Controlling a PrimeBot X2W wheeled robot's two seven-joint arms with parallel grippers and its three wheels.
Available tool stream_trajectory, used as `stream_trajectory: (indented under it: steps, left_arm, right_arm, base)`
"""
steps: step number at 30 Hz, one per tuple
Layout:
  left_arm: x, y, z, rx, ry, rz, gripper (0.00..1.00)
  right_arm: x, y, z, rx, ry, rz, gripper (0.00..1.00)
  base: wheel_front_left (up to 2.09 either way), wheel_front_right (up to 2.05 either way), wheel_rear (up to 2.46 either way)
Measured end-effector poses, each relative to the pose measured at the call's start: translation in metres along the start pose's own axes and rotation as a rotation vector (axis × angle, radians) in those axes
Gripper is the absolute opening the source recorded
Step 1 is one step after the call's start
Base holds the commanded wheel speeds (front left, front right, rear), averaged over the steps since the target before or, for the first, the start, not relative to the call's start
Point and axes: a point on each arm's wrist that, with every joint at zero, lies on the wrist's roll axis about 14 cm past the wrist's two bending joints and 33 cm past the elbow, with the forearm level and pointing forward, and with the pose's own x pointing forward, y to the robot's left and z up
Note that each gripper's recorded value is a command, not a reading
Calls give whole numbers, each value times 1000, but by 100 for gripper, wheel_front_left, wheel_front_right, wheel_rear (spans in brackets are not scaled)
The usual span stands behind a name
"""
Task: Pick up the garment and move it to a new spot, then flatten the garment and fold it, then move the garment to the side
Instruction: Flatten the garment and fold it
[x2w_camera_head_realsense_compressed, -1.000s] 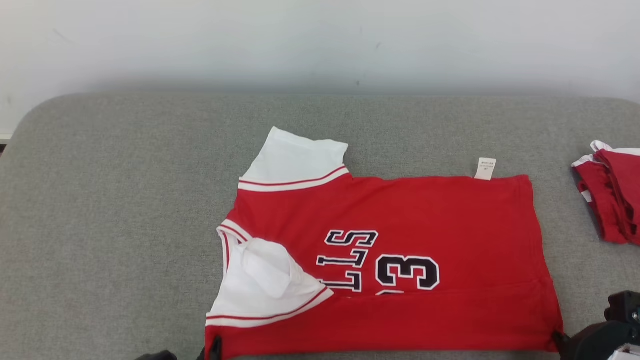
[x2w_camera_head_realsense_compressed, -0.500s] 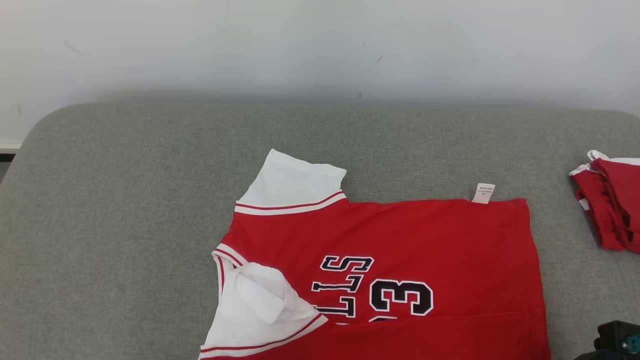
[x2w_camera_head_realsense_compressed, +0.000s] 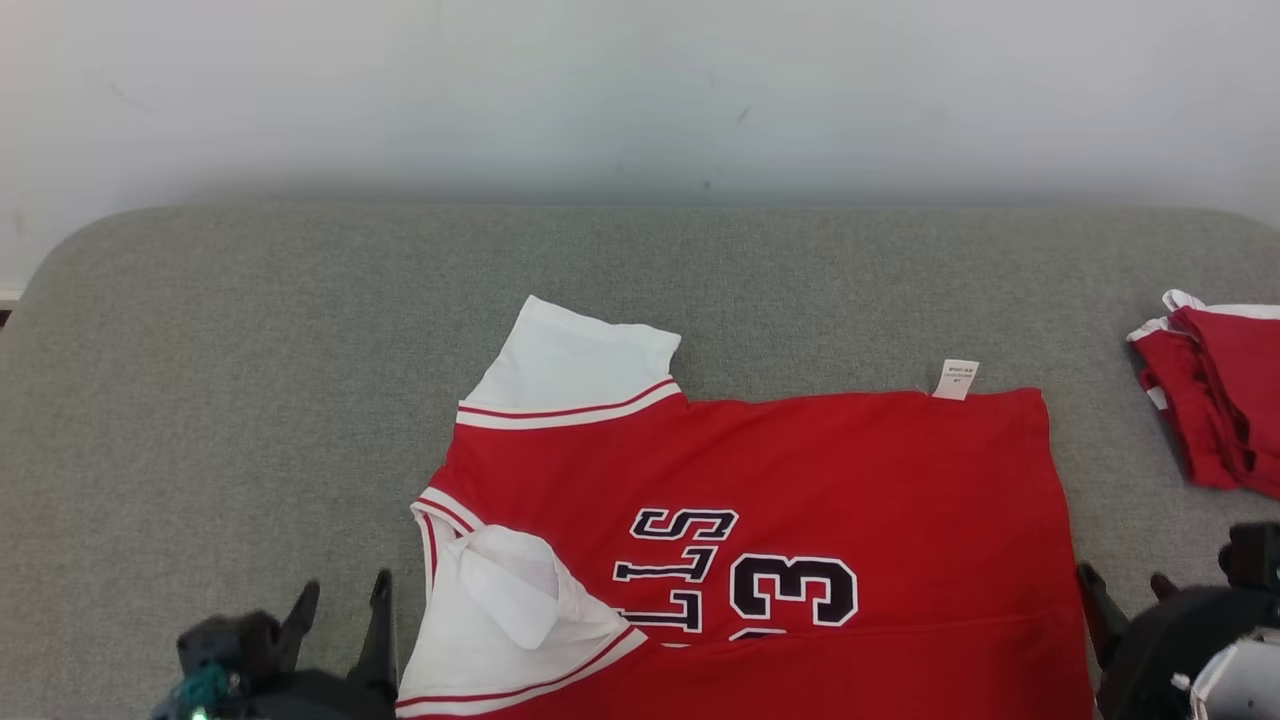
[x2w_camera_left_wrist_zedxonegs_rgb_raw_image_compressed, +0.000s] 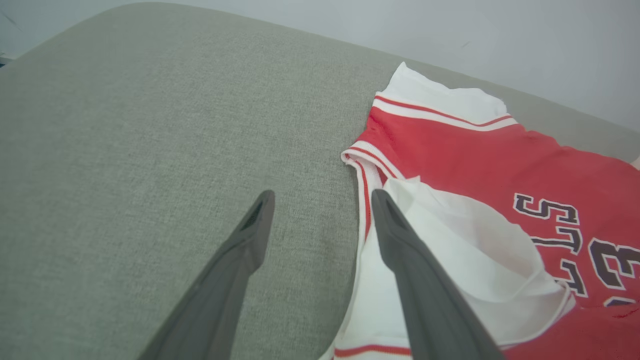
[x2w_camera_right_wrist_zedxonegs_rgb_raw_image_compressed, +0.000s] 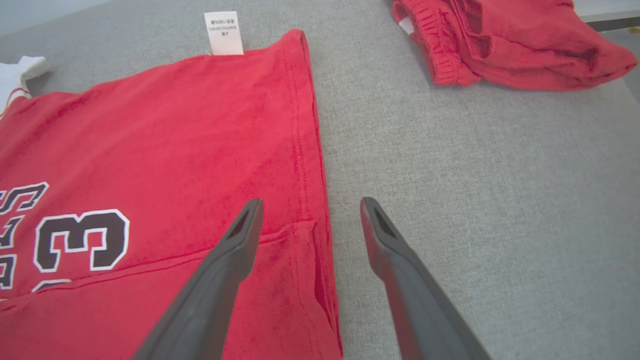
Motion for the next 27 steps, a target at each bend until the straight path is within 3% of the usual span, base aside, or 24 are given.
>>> stream_trajectory:
  steps: [7, 14, 20, 27]
  left_arm:
    - [68, -47, 54, 129, -44, -144, 100]
    - [130, -71, 63, 270, 45, -213, 100]
    - [180, -74, 42, 326, 207, -199, 100]
    - [223, -75, 26, 356, 285, -165, 100]
  right_arm:
    - [32, 38, 60, -94, -151, 65, 100]
    - [62, 64, 91, -181, -205, 123, 100]
    - [88, 66, 93, -224, -188, 137, 100]
    - [104, 40, 75, -222, -137, 84, 100]
  base:
    - [0, 0, 0]
    - [0, 0, 0]
    - [0, 0, 0]
    - [0, 0, 0]
